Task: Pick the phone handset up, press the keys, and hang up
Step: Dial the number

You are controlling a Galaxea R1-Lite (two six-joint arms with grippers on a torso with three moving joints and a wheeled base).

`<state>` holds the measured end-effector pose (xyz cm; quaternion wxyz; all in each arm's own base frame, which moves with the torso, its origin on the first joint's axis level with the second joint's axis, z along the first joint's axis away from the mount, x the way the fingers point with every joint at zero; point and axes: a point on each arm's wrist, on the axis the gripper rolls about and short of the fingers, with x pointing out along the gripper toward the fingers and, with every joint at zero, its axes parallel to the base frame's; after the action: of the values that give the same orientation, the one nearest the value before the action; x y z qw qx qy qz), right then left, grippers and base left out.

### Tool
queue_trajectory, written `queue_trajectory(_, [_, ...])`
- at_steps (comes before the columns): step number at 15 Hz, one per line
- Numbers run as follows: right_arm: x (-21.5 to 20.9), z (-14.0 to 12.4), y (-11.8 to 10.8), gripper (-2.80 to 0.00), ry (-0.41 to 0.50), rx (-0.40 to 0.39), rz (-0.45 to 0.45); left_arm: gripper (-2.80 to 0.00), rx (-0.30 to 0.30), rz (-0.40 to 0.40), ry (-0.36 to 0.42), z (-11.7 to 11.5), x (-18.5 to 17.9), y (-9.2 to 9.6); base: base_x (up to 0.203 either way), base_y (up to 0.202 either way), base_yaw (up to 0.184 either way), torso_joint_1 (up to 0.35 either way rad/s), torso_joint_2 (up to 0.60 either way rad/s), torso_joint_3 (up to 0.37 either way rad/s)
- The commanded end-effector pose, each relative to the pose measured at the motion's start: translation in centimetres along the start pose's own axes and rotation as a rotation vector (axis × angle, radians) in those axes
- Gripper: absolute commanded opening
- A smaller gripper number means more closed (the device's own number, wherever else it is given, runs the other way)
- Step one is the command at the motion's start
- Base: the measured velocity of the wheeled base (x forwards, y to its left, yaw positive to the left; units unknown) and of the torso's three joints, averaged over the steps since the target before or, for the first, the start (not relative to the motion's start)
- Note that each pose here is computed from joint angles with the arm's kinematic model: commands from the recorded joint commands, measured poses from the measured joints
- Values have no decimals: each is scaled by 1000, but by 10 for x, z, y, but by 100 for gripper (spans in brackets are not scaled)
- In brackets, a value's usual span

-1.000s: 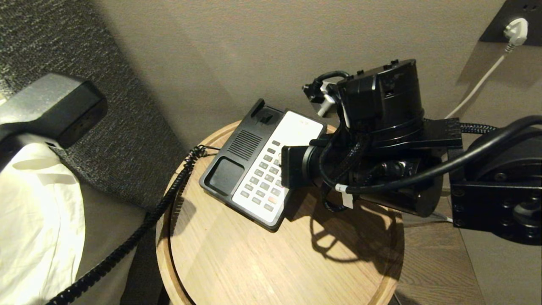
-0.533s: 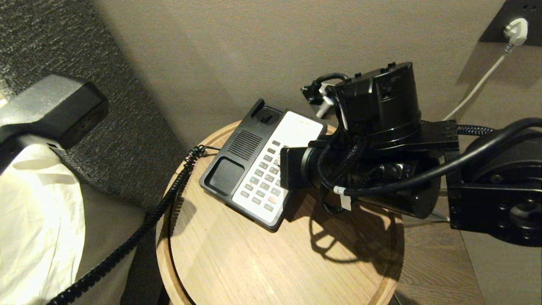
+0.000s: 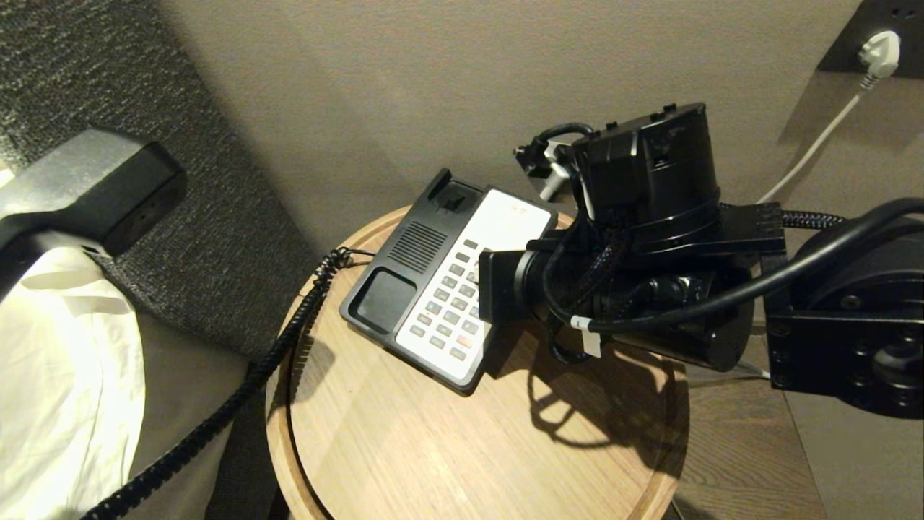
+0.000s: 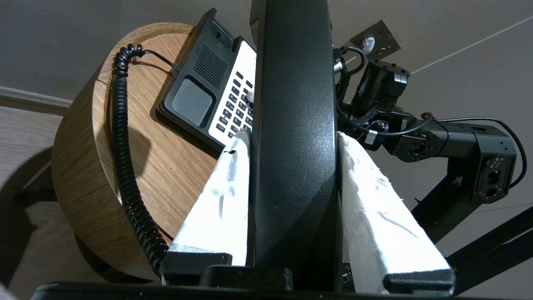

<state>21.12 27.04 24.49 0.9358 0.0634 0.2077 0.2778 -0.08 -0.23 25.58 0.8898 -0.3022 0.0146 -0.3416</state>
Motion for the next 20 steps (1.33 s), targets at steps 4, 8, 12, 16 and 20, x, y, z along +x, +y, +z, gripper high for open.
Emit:
queue_trajectory(4, [4,-3,1,-280,7,-2,-2,-280,-3,-2,-2,0,0,0,0,0,0,0,0,0])
queue_trajectory(8, [8,-6,2,-280,18,-7,-5,-280,-3,-4,-5,1,0,-1,0,0,0,0,0,0])
queue_trajectory(12, [10,-7,3,-280,19,-7,-4,-280,-3,-4,-7,1,-1,-1,0,0,0,0,0,0])
queue_trajectory(16, [5,-1,6,-280,-8,4,18,-280,-3,-2,-4,1,-1,0,0,0,0,0,0,0])
queue_trajectory(20, [1,3,6,-280,-23,7,25,-280,-4,2,1,-1,0,0,0,0,0,0,0,0])
